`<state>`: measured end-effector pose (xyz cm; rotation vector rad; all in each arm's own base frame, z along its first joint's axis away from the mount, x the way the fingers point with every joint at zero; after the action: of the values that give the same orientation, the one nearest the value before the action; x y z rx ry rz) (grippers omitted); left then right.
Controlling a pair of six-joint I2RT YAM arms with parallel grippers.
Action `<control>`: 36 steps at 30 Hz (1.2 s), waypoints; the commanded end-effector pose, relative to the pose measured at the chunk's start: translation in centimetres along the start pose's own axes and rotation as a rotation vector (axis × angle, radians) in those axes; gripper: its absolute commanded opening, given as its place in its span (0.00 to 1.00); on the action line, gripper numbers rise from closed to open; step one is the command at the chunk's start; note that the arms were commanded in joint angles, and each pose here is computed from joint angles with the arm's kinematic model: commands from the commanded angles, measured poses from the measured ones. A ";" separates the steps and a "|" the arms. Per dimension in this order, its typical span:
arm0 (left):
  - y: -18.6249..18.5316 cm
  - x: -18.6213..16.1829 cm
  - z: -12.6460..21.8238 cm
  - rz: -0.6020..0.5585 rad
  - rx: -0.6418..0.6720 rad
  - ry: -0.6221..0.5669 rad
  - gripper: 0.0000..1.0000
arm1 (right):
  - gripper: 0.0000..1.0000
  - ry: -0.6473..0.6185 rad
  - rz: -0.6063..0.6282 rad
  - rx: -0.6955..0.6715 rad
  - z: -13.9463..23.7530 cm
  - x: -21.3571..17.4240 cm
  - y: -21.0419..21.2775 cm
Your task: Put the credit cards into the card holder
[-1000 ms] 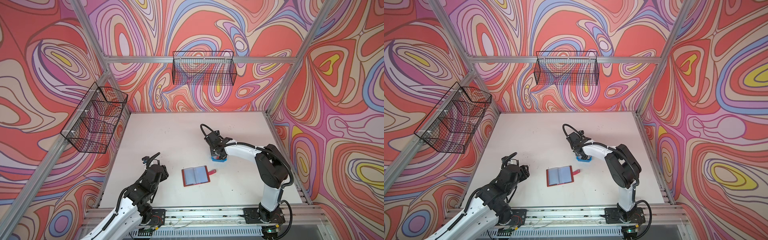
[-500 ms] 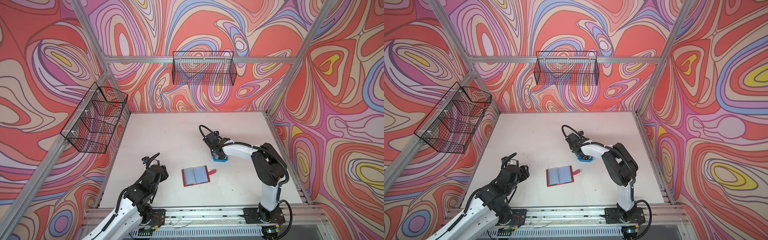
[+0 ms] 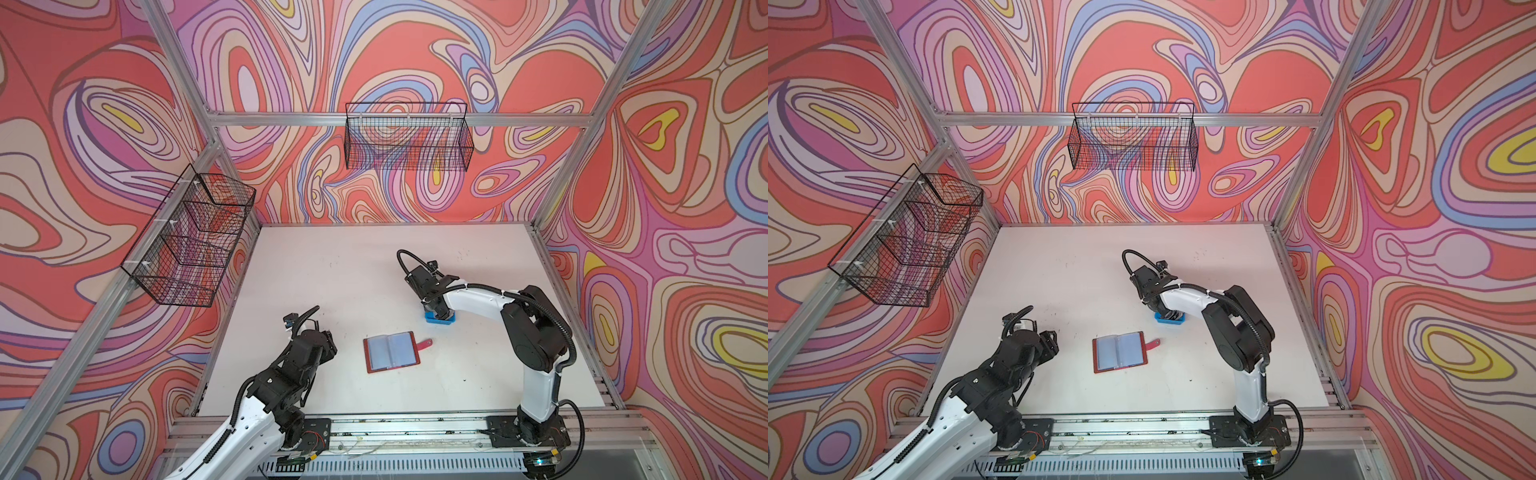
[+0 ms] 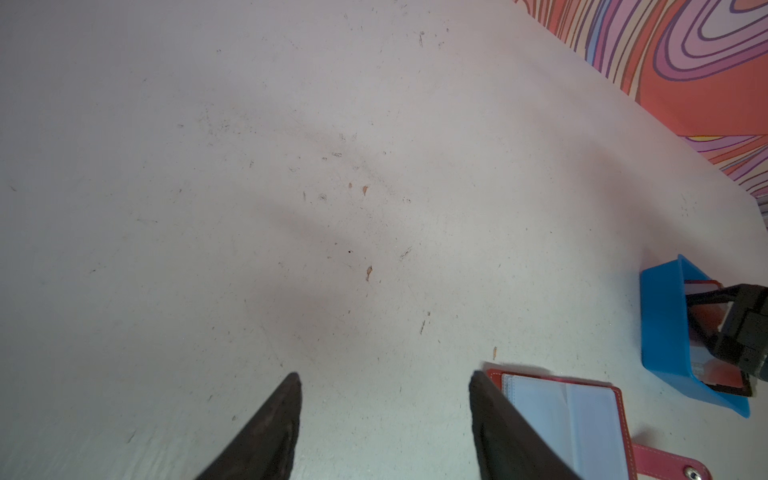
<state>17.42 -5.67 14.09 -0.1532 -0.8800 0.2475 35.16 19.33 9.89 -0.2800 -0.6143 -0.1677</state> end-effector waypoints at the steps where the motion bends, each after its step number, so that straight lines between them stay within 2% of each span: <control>1: 0.5 -0.5 -0.1 -0.008 0.022 0.007 0.66 | 0.62 0.041 0.041 0.005 0.0 -1.3 0.8; 15: 0.5 -0.4 -0.1 -0.007 0.023 0.006 0.66 | 0.63 0.123 -0.035 0.295 1.8 -1.9 3.0; 26: 0.6 -0.5 -0.1 -0.008 0.026 0.007 0.66 | 0.63 0.181 -0.142 0.522 3.3 -1.3 3.1; 36: 0.5 -0.4 -0.1 -0.006 0.025 0.005 0.66 | 0.65 0.280 -0.209 0.685 2.2 -1.0 2.5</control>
<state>17.39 -5.65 14.10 -0.1550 -0.8829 0.2483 34.03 21.84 10.09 0.3802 -0.4106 -0.2026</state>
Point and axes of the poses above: each gripper's point midway between its finger pads, its own z axis back along the fingers, its own y axis along the line the jaws close on, x = y × z, the point moved 6 cm from there along z, back along the fingers, and after that the axes turned 14 degrees about -z, right-handed, at the moved point
